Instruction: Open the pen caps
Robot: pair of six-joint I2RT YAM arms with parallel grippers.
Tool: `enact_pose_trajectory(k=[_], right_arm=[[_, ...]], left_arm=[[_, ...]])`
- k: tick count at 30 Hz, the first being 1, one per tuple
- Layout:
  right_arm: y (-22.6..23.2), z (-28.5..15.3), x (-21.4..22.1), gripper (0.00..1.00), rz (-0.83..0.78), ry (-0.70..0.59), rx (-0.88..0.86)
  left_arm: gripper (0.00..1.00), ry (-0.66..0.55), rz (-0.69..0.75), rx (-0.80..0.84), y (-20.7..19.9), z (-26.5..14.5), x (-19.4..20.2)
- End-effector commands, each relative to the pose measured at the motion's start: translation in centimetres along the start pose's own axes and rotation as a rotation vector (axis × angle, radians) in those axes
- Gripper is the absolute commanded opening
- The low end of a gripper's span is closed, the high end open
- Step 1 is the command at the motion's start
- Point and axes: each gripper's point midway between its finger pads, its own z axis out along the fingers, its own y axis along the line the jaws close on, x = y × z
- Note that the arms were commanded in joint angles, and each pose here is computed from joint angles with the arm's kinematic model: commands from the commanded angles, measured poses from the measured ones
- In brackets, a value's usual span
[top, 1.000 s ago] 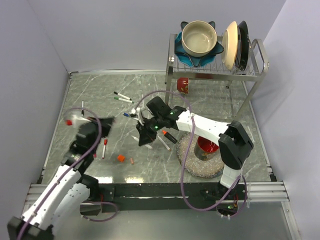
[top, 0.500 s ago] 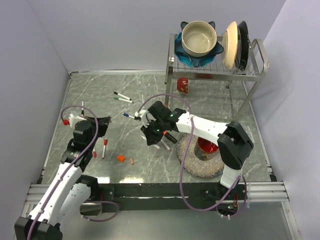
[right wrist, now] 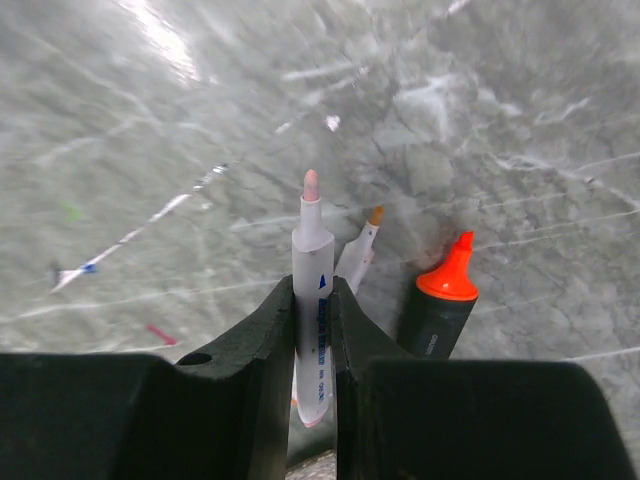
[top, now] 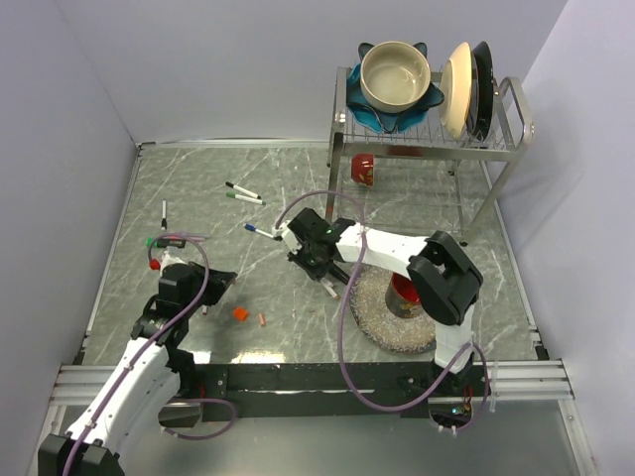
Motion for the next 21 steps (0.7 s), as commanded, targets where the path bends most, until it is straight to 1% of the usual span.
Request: enact_pose_trajectory(k=[1, 6, 7, 9, 10, 12, 13, 21], right_arm=[[-2.0, -0.6, -1.0, 0.10, -0.011, -0.009, 0.091], [-2.7, -0.3, -0.5, 0.13, 0.009, 0.008, 0.096], [-2.7, -0.3, -0.6, 0.16, 0.010, 0.007, 0.094], [-2.8, -0.3, -0.5, 0.17, 0.013, 0.010, 0.095], [-2.8, -0.2, -0.4, 0.21, 0.016, 0.015, 0.089], [-2.9, 0.0, -0.2, 0.24, 0.020, 0.024, 0.086], [-2.9, 0.0, -0.2, 0.27, 0.025, 0.025, 0.086], [-3.2, -0.2, -0.2, 0.36, 0.033, 0.026, 0.080]], left_arm=[[0.01, 0.017, 0.045, 0.040, -0.6, -0.4, 0.2], [0.01, 0.027, 0.055, 0.038, -0.5, -0.3, 0.4], [0.01, 0.027, 0.057, 0.038, -0.5, -0.3, 0.4], [0.01, 0.027, 0.055, 0.038, -0.5, -0.3, 0.4], [0.01, 0.028, 0.053, 0.035, -0.3, -0.3, 0.5], [0.01, 0.030, 0.053, 0.035, -0.3, -0.3, 0.5], [0.01, 0.030, 0.053, 0.035, -0.3, -0.4, 0.5], [0.01, 0.042, 0.078, 0.016, -0.4, -0.7, 0.5]])
